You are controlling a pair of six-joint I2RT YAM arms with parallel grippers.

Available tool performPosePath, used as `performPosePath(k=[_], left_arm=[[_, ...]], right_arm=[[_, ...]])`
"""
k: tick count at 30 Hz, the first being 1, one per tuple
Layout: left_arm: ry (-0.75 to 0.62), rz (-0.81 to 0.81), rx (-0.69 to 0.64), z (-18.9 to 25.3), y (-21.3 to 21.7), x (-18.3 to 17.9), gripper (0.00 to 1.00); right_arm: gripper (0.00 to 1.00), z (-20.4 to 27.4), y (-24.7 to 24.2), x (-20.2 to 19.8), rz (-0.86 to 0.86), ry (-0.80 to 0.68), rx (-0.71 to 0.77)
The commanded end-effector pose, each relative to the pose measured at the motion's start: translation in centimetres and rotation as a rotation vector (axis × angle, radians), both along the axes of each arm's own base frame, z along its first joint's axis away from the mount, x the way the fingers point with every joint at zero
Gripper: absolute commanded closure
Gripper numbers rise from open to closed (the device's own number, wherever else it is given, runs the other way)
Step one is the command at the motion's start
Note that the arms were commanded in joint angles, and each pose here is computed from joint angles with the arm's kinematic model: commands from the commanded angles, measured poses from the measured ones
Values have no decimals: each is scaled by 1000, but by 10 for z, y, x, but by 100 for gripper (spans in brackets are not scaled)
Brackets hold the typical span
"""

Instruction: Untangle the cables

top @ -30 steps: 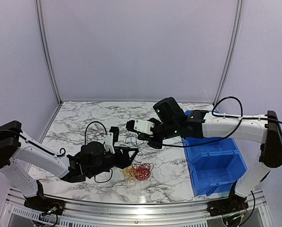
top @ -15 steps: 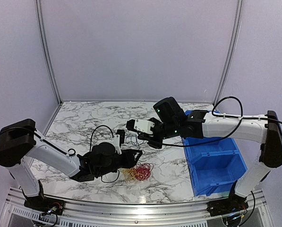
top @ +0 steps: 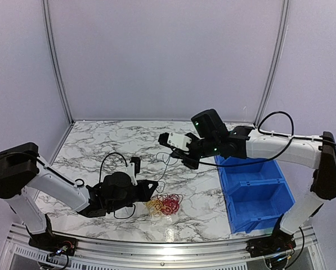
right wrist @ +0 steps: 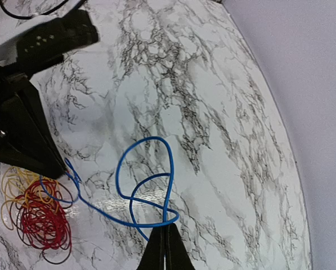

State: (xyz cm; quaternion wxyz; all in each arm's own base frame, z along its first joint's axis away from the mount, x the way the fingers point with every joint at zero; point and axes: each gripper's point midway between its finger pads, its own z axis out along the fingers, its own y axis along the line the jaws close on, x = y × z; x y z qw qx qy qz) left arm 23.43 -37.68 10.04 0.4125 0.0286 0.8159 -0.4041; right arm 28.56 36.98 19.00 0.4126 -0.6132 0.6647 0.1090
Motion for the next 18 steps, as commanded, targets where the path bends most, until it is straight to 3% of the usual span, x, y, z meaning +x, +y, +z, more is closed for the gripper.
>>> performPosePath(k=[1, 11, 18], left_arm=[[-59, 56, 3, 15, 28, 1, 100], [-175, 217, 0, 44, 116, -10, 100], [-250, 349, 73, 62, 169, -10, 100]], right_arm=[[100, 46, -27, 27, -96, -79, 97], [100, 40, -81, 48, -189, -136, 40], [100, 51, -117, 67, -311, -115, 109]])
